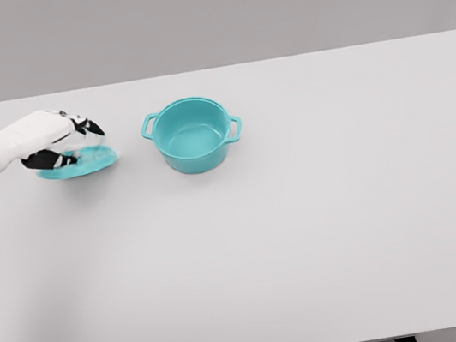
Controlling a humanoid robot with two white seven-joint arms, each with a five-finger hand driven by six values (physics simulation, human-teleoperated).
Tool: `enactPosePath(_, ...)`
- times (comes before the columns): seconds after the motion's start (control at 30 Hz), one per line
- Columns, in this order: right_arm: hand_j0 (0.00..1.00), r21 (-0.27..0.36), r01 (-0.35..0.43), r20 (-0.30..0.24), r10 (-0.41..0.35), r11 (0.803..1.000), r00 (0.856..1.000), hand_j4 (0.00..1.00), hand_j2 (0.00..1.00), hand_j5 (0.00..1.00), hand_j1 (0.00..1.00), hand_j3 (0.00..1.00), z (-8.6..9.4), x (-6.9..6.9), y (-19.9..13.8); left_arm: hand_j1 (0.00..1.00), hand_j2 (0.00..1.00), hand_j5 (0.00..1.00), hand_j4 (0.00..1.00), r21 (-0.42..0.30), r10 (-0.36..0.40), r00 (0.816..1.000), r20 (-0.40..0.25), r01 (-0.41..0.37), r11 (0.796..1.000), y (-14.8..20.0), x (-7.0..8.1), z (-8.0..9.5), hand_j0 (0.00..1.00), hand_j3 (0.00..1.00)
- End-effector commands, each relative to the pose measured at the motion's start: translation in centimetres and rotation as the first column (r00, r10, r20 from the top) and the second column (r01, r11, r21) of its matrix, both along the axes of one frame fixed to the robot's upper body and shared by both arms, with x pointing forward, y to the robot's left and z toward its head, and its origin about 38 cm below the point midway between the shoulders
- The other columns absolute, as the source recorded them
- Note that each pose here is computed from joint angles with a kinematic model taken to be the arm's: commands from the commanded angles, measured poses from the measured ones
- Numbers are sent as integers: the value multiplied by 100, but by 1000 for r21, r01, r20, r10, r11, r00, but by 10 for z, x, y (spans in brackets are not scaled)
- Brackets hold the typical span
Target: Open the lid of the pot with left arm
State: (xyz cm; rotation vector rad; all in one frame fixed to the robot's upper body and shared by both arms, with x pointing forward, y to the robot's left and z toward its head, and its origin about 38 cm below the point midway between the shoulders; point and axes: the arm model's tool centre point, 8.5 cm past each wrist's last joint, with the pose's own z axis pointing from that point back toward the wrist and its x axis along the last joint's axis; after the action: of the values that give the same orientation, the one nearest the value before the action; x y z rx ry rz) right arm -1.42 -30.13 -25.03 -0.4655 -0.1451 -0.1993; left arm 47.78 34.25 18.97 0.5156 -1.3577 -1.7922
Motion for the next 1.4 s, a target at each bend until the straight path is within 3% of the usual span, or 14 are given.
enactPosePath(0.0,100,0,1,0,-1,1000,1000,100,100,100,100,100,0,0,0,100,100,100,100,-6,9,1000,7,-9,1000,3,0,3,100,100)
enactPosePath(0.37,100,0,1,0,-1,1000,1000,100,100,100,100,100,0,0,0,100,100,100,100,-59,25,999,20,-24,998,6,-1,7,100,100)
enactPosePath(0.5,100,0,1,0,-1,1000,1000,100,100,100,100,100,0,0,0,100,100,100,100,-193,12,1000,-16,-15,981,6,-10,-3,100,100)
enactPosePath(0.57,100,0,1,0,-1,1000,1000,100,100,100,100,100,0,0,0,100,100,100,100,-280,10,999,-31,-18,960,10,-15,-4,100,100)
enactPosePath(0.63,100,0,1,0,-1,1000,1000,100,100,100,100,100,0,0,0,100,100,100,100,-375,9,998,-55,-29,926,17,-23,-8,100,100)
enactPosePath(0.67,100,0,1,0,-1,1000,1000,100,100,100,100,100,0,0,0,100,100,100,100,-388,12,998,-54,-33,921,21,-25,-6,100,100)
enactPosePath(0.8,100,0,1,0,-1,1000,1000,100,100,100,100,100,0,0,0,100,100,100,100,-362,28,999,-43,-41,931,31,-23,3,100,100)
enactPosePath(0.9,100,0,1,0,-1,1000,1000,100,100,100,100,100,0,0,0,100,100,100,100,-366,59,996,-62,-77,927,39,-19,-2,100,100)
enactPosePath(1.2,100,0,1,0,-1,1000,1000,100,100,100,100,100,0,0,0,100,100,100,100,-364,66,998,-16,-67,929,42,-9,20,100,100)
enactPosePath(1.37,100,0,1,0,-1,1000,1000,100,100,100,100,100,0,0,0,100,100,100,100,-364,66,998,-16,-67,929,42,-9,20,100,100)
